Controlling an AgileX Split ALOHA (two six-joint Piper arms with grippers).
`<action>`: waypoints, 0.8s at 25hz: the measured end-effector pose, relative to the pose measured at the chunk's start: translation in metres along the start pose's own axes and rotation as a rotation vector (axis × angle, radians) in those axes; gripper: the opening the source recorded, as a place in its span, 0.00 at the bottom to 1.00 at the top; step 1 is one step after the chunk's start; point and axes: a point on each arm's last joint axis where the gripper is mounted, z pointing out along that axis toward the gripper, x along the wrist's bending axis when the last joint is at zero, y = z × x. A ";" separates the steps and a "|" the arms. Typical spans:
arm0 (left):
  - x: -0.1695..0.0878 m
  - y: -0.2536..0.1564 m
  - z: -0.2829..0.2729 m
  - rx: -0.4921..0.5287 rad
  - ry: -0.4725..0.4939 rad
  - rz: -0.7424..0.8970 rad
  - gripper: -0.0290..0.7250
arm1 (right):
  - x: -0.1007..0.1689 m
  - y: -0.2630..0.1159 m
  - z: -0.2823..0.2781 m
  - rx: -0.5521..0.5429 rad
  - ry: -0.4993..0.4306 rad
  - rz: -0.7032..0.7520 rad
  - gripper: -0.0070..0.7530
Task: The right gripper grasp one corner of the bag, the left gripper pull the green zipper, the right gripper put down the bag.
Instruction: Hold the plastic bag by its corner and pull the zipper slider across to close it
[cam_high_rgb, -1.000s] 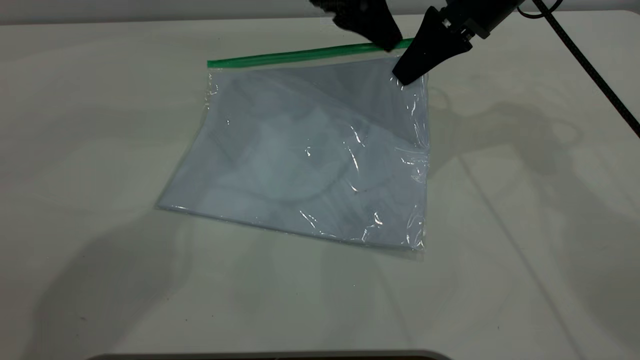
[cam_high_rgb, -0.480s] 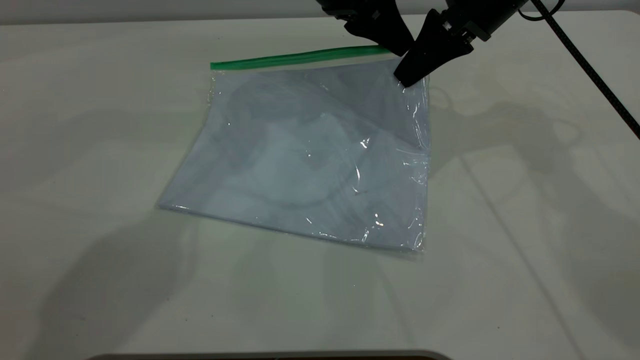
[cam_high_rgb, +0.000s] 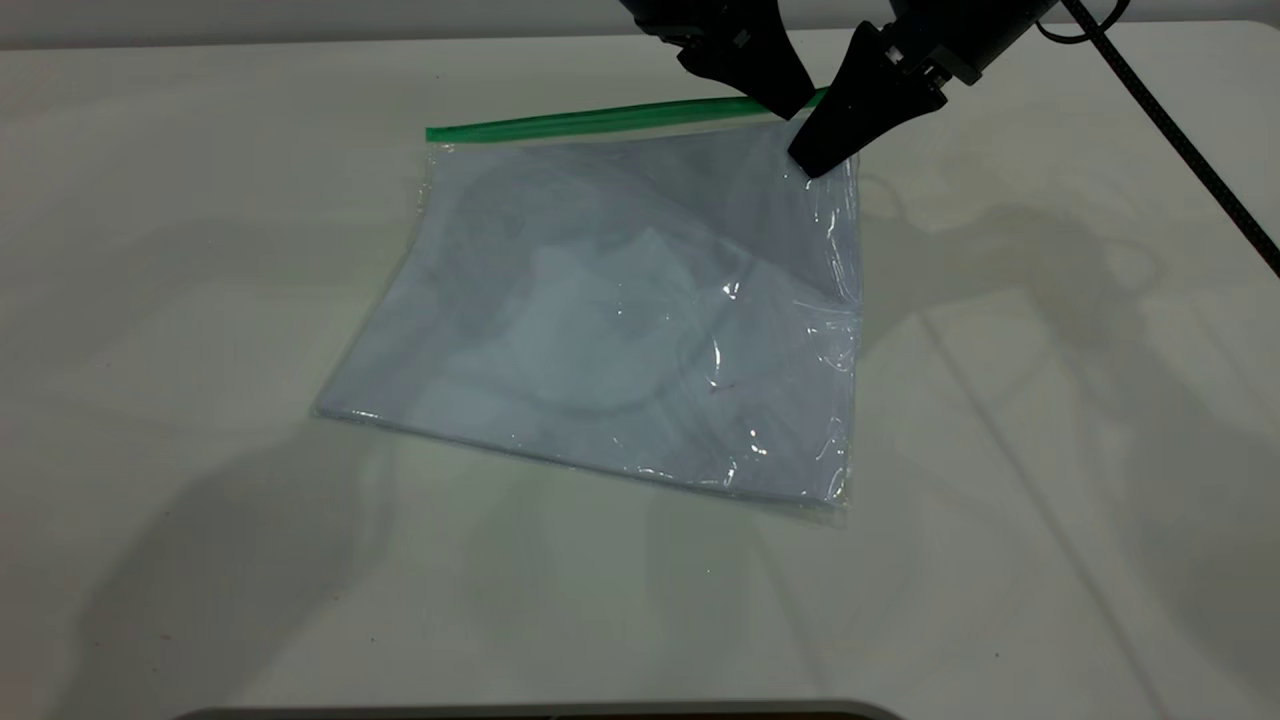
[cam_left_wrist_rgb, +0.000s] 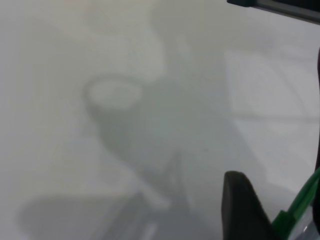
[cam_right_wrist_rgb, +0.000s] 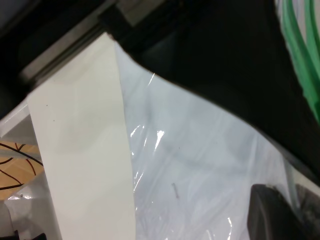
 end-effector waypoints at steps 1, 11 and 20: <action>0.000 0.000 0.000 0.000 -0.001 0.000 0.53 | 0.000 0.000 0.000 0.000 0.000 0.000 0.05; 0.000 -0.001 0.000 0.015 0.001 0.010 0.23 | 0.000 0.000 0.000 0.001 0.000 0.000 0.05; 0.000 -0.002 0.000 0.020 0.000 0.021 0.14 | 0.000 0.000 0.000 0.001 0.000 0.001 0.05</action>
